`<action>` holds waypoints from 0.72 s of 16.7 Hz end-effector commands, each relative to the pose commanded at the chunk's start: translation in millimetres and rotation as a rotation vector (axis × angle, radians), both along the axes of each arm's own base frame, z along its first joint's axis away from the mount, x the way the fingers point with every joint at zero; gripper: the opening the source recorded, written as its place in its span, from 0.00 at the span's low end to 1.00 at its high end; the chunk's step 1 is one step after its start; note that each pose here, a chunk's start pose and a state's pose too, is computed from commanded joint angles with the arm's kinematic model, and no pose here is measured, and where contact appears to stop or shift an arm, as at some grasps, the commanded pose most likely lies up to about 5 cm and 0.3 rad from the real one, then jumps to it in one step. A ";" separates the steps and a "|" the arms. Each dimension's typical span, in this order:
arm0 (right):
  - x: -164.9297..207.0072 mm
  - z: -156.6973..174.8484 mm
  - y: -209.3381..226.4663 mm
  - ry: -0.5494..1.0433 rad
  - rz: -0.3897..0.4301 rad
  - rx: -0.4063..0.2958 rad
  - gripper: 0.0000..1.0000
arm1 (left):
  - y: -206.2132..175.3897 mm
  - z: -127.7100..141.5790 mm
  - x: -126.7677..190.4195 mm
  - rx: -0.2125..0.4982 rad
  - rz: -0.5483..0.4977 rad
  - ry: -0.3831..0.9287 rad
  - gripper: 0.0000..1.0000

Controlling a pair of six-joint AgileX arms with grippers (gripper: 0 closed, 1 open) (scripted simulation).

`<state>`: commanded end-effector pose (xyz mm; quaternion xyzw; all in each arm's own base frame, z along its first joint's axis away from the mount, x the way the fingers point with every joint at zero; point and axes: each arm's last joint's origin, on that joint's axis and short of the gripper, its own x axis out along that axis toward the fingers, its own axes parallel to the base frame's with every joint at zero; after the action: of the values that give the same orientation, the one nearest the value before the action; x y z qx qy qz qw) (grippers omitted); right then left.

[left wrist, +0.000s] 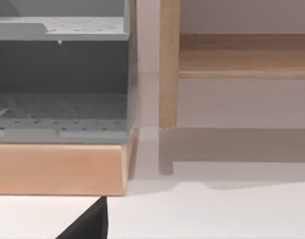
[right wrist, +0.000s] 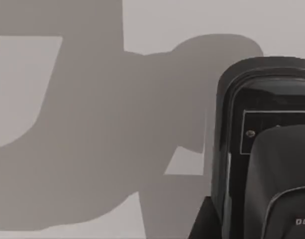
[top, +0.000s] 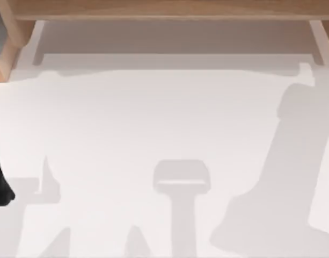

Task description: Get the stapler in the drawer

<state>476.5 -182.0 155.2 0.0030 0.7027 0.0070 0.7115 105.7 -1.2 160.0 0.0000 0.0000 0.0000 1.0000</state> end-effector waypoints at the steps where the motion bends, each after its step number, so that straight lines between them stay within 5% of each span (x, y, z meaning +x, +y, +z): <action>1: -1.5 -1.3 -2.3 0.002 -0.018 0.016 0.00 | 0.0 0.0 0.0 0.000 0.000 0.000 1.00; 6: -2.5 -2.0 -3.8 0.003 -0.029 0.026 0.00 | 0.0 0.0 0.0 0.000 0.000 0.000 1.00; 12: -2.5 -2.0 -3.8 0.003 -0.029 0.026 0.45 | 0.0 0.0 0.0 0.000 0.000 0.000 1.00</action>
<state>474.0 -185.8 153.2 0.0223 0.7034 0.0057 0.7104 105.7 -1.2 160.0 0.0000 0.0000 0.0000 1.0000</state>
